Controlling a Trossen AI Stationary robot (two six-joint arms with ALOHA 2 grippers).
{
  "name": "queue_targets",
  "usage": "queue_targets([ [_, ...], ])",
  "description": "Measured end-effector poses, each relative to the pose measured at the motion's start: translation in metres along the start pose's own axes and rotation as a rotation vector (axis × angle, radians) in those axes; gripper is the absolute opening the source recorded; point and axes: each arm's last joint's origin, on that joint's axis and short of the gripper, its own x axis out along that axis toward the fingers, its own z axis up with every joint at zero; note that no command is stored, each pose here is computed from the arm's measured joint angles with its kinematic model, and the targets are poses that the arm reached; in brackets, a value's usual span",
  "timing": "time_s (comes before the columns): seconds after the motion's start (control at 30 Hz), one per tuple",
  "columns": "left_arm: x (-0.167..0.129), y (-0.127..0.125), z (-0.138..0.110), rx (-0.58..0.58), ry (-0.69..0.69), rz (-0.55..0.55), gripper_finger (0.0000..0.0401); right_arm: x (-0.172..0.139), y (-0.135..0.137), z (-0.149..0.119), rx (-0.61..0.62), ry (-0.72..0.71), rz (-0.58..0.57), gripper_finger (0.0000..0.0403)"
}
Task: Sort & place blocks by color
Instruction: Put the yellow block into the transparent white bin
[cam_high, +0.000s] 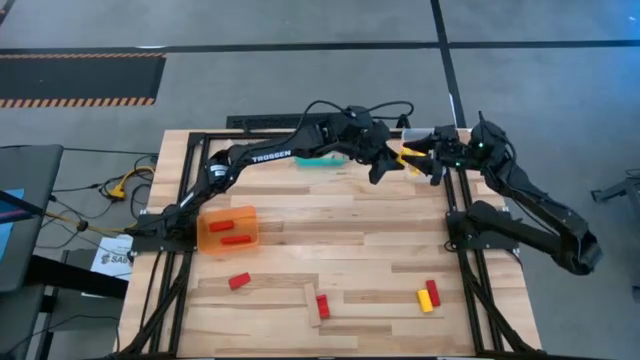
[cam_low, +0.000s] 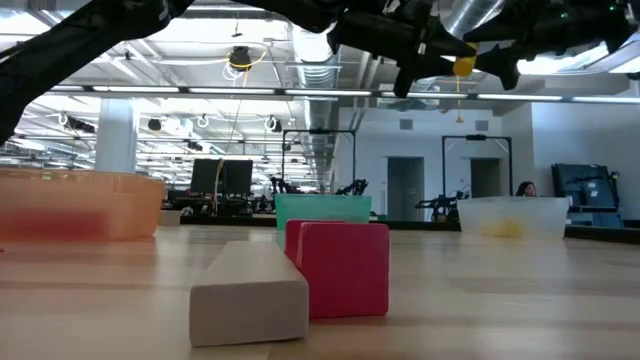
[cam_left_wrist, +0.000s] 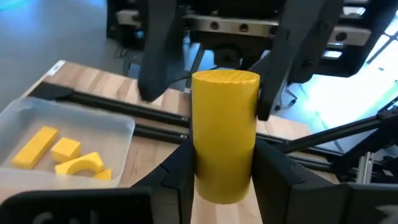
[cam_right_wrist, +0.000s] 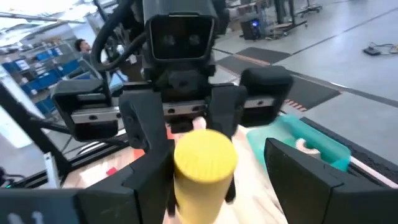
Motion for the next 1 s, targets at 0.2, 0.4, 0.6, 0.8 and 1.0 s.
queue_targets([
  [0.2,0.004,-0.01,0.001,0.043,-0.025,-0.021,0.0097,0.009,0.002,-0.004,0.023,0.037,0.04,0.0269],
  [0.4,0.004,-0.01,0.0,0.04,-0.016,-0.03,0.0097,0.011,0.007,-0.004,0.015,0.038,0.061,0.0261],
  [0.6,0.004,-0.009,0.0,0.035,-0.017,-0.015,0.01,0.011,0.008,-0.004,0.011,0.032,0.056,0.0165],
  [0.8,0.002,-0.002,-0.005,0.048,0.045,0.095,0.0201,0.01,0.002,-0.006,0.024,0.039,-0.049,0.0118],
  [1.0,-0.036,0.012,-0.002,0.012,0.279,0.317,0.0289,0.0,-0.018,-0.017,0.018,0.095,-0.528,0.0118],
])
